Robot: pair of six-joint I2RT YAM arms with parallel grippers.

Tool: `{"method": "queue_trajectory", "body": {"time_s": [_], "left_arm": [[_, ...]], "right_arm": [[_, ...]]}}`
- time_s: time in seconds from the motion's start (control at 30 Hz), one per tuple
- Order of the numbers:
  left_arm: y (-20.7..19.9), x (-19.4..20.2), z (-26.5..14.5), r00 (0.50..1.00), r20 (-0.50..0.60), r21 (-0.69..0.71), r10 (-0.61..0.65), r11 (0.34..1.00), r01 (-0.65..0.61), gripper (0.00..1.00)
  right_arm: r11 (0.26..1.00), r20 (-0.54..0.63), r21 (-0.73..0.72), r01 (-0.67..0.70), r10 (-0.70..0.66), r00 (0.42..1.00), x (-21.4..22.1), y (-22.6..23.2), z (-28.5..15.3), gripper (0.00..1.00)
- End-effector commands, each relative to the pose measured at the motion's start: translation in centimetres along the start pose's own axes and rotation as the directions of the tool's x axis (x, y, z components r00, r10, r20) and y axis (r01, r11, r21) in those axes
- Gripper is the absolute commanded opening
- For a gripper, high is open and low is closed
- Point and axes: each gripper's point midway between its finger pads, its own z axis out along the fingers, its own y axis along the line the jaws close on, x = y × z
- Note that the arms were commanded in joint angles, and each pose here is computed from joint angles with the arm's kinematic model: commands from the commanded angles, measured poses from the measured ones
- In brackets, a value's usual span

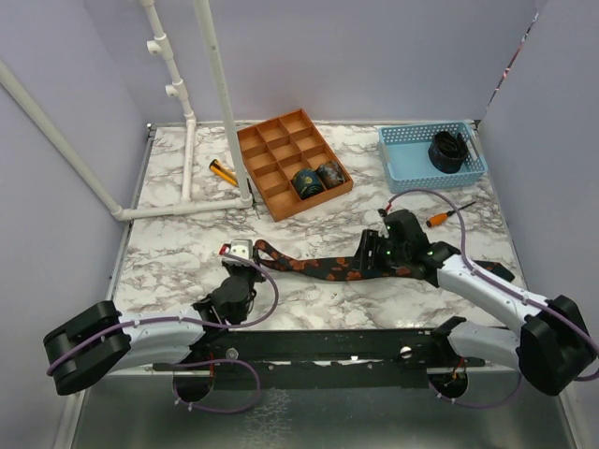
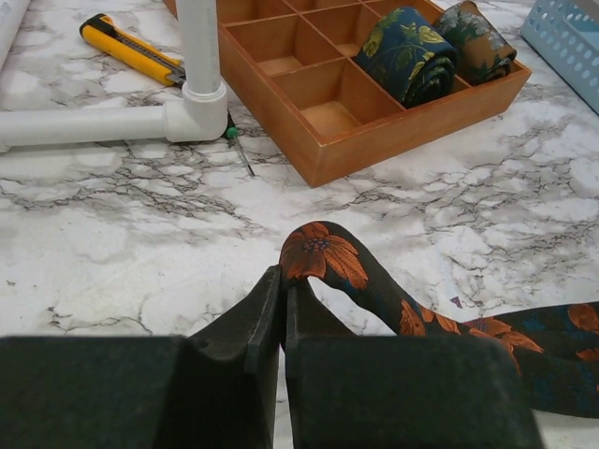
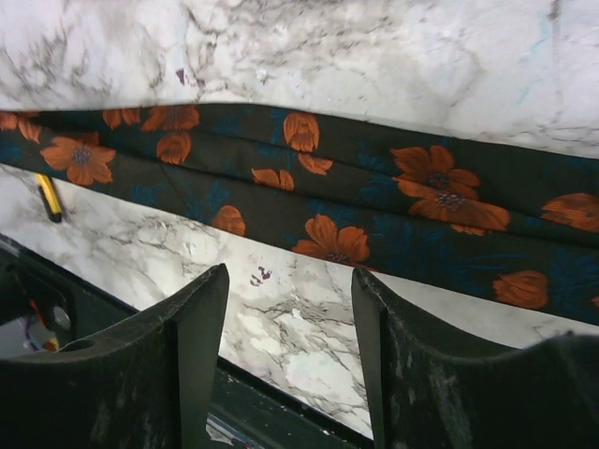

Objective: Roll the ties
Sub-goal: Flatten out the tie at the center of the board.

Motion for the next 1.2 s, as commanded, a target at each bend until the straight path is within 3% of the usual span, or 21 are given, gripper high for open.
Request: {"method": "queue_trajectory", "body": {"time_s": [0.0, 0.17, 0.57, 0.67, 0.8, 0.93, 1.17], "left_arm": [[0.2, -0.3, 0.0, 1.0, 0.022, -0.04, -0.022, 0.999, 0.022, 0.1], [-0.5, 1.2, -0.2, 0.999, -0.026, -0.034, -0.043, 0.999, 0.042, 0.2], [0.4, 3.0, -1.0, 0.996, -0.047, -0.069, -0.073, 0.995, 0.069, 0.25], [0.2, 3.0, -1.0, 0.996, -0.051, -0.062, -0.072, 0.996, 0.068, 0.27], [0.1, 3.2, -1.1, 0.996, -0.059, -0.05, -0.072, 0.996, 0.069, 0.29], [0.0, 2.9, -1.2, 0.995, -0.054, -0.042, -0.086, 0.996, 0.084, 0.3], [-0.1, 2.7, -1.4, 0.993, -0.051, -0.027, -0.109, 0.994, 0.108, 0.35]], "right_arm": [[0.992, -0.06, 0.03, 0.12, -0.119, 0.991, 1.1, 0.5, 1.3, 0.58], [0.967, -0.096, 0.122, 0.223, -0.212, 0.973, 2.2, -0.2, 2.6, 0.55], [0.905, -0.141, 0.314, 0.289, -0.256, 0.956, 3.2, -3.9, 4.6, 0.45], [0.887, -0.176, 0.353, 0.297, -0.249, 0.953, 3.6, -4.9, 5.0, 0.34], [0.878, -0.182, 0.383, 0.289, -0.235, 0.955, 3.8, -5.5, 4.7, 0.11], [0.895, -0.115, 0.361, 0.262, -0.236, 0.965, 2.5, -4.2, 3.4, 0.0], [0.921, -0.003, 0.306, 0.24, -0.251, 0.968, -0.9, -0.9, 1.4, 0.0]]}}
